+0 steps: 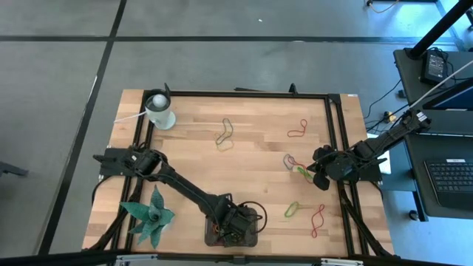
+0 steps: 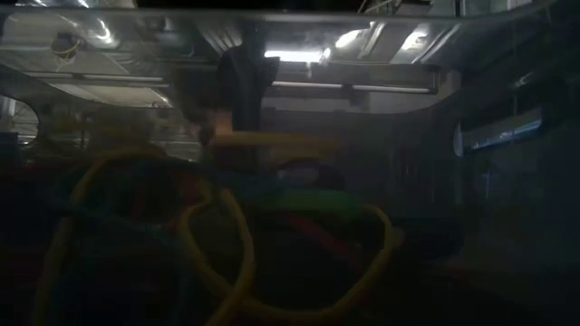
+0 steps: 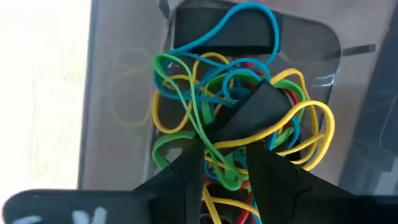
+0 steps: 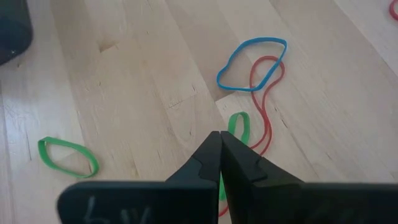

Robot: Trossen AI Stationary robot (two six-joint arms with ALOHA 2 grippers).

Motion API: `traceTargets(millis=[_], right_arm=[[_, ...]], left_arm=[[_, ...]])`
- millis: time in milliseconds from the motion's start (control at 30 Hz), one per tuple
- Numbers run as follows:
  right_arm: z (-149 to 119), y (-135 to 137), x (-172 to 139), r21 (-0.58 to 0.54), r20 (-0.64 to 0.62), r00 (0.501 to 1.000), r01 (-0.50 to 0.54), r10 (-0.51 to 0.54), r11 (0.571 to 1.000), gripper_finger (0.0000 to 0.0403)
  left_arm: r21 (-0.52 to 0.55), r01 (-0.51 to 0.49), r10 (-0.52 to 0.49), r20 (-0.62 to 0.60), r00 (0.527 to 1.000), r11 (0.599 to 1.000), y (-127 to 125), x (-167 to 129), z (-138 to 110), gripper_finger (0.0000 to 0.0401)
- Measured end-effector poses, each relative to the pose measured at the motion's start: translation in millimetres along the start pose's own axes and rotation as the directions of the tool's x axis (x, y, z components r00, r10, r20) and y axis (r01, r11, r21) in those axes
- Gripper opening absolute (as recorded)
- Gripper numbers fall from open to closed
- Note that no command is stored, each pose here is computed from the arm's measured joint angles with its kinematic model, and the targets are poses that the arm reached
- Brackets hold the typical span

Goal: Pick and place rubber bands into bin
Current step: Put the red rubber band into the black bin

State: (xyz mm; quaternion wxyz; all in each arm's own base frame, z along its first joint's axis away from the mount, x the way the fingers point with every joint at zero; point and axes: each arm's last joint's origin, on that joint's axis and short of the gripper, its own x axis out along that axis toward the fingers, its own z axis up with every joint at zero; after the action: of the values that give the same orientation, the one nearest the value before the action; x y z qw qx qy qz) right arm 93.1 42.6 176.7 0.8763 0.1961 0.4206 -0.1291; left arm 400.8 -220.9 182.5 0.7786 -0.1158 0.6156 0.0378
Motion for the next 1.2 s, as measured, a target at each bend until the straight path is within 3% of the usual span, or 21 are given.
traceTargets(millis=[333,800,967,1200], right_arm=[[0,0,0,-0.002,0.000,1.000,0.000,0.000,1.000,0.0014],[2,3,0,0.010,0.022,0.999,-0.028,0.028,1.000,0.0014],[4,4,0,-0.005,0.035,0.998,-0.043,0.043,0.999,0.0014],[10,8,-1,0.000,0.142,0.989,-0.039,0.038,0.999,0.0014]], left_arm=[[0.028,0.019,-0.019,0.010,1.000,0.999,-5,-17,7,0.0108],[0.053,-0.044,0.047,-0.044,0.998,0.998,9,-59,21,0.0068],[0.136,-0.036,0.040,-0.025,0.999,0.990,19,-65,32,0.0013],[0.268,-0.055,0.053,0.014,0.998,0.962,48,-81,50,0.0001]])
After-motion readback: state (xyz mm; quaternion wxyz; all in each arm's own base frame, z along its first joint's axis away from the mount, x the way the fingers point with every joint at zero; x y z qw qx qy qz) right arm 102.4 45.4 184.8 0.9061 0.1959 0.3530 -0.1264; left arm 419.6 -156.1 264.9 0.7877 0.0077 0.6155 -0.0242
